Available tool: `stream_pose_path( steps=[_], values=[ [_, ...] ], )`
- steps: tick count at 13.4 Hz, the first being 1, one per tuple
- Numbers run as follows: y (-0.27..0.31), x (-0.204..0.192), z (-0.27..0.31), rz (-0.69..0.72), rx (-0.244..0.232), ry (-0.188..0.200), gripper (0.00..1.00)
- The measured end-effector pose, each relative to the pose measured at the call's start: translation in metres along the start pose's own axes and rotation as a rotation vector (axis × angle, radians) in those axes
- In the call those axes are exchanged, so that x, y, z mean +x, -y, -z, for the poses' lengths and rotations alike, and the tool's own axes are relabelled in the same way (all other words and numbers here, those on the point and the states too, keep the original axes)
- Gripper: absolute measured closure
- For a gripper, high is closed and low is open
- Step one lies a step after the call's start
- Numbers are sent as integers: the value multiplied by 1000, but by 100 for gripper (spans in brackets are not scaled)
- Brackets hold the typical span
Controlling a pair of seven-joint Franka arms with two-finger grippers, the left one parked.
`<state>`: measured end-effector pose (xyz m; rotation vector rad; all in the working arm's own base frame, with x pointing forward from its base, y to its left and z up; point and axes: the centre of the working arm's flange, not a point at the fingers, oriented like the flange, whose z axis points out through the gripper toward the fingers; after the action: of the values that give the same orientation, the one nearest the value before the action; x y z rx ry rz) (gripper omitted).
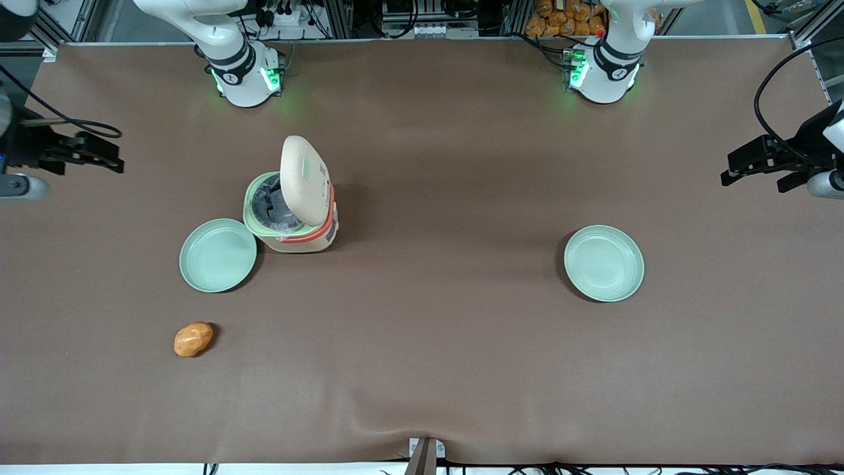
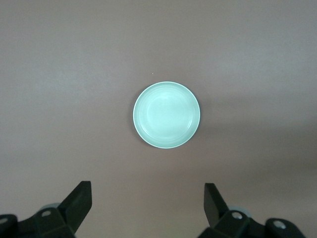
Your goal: Press rice cooker button with right arm
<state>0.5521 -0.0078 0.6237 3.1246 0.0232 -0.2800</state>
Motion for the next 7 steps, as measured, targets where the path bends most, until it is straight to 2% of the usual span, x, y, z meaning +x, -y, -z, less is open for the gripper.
stream_pose_path(
  steps=[7],
  values=[
    [-14,0,-5,-1,5,12,0]
  ],
)
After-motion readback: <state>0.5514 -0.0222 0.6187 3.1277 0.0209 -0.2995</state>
